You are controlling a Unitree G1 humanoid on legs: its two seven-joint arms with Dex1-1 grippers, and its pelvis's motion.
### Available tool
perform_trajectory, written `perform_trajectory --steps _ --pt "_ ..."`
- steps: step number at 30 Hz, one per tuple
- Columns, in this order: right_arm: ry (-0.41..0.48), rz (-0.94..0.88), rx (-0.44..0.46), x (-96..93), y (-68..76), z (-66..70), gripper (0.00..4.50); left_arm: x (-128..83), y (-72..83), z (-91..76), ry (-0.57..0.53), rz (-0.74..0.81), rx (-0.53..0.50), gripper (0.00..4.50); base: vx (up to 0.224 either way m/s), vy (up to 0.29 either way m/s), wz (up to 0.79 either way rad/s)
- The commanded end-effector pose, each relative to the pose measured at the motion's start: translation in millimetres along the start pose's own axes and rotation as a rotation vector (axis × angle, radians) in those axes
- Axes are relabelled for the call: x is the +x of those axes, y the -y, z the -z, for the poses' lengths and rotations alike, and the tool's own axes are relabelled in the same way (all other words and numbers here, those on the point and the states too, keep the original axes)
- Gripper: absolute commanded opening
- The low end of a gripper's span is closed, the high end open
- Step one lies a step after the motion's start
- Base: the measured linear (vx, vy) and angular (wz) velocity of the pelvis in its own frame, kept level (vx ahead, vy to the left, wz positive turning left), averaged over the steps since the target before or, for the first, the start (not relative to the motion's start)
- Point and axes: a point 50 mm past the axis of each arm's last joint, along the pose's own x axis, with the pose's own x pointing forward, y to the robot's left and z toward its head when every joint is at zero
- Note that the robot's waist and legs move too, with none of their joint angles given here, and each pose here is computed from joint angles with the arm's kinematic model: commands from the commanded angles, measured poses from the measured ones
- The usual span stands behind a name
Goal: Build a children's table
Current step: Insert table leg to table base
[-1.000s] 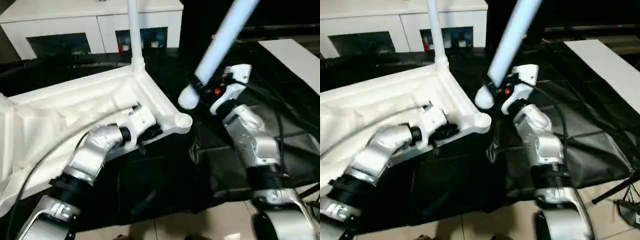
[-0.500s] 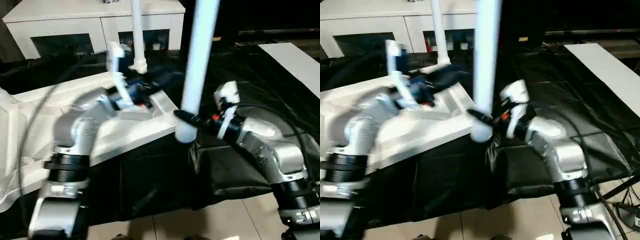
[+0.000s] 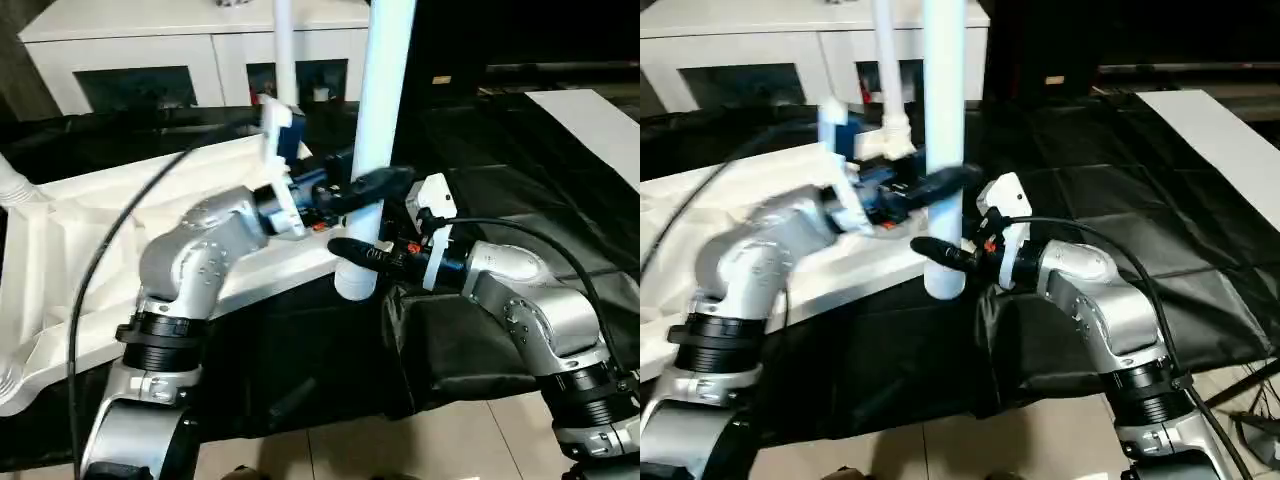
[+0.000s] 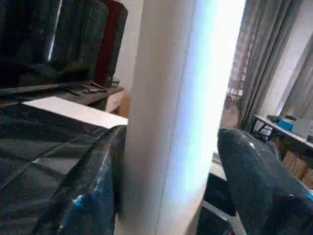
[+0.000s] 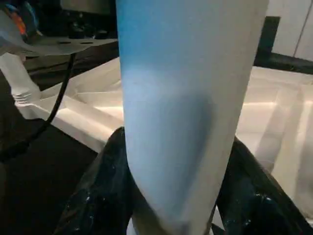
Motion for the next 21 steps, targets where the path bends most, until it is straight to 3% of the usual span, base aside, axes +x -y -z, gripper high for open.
perform_trajectory --steps 1,10,12,16,21 --pt "-0.006 -0.006 -0.028 -1.3 -2.0 -4.3 1.82 3.3 2.2 -3.6 -0.013 0.01 0.012 2.82 0.0 0.0 0.0" --pt "0.004 0.004 -0.023 -1.5 -0.1 -5.3 1.82 3.1 -6.6 -6.5 -0.007 -0.052 0.039 2.03 0.0 0.0 0.0" --pt "0.012 0.0 -0.01 -2.7 1.1 -5.8 2.38 2.9 -8.5 -6.6 -0.024 -0.07 0.056 1.99 0.0 0.0 0.0" --pt "0.016 -0.014 0.022 -7.2 3.7 -6.9 2.85 3.7 -7.8 -8.7 -0.045 -0.063 0.083 1.86 0.0 0.0 0.0" --pt "-0.019 -0.005 0.01 -11.5 6.4 -7.4 3.02 4.5 -4.8 -9.4 -0.054 -0.039 0.099 1.83 0.0 0.0 0.0"
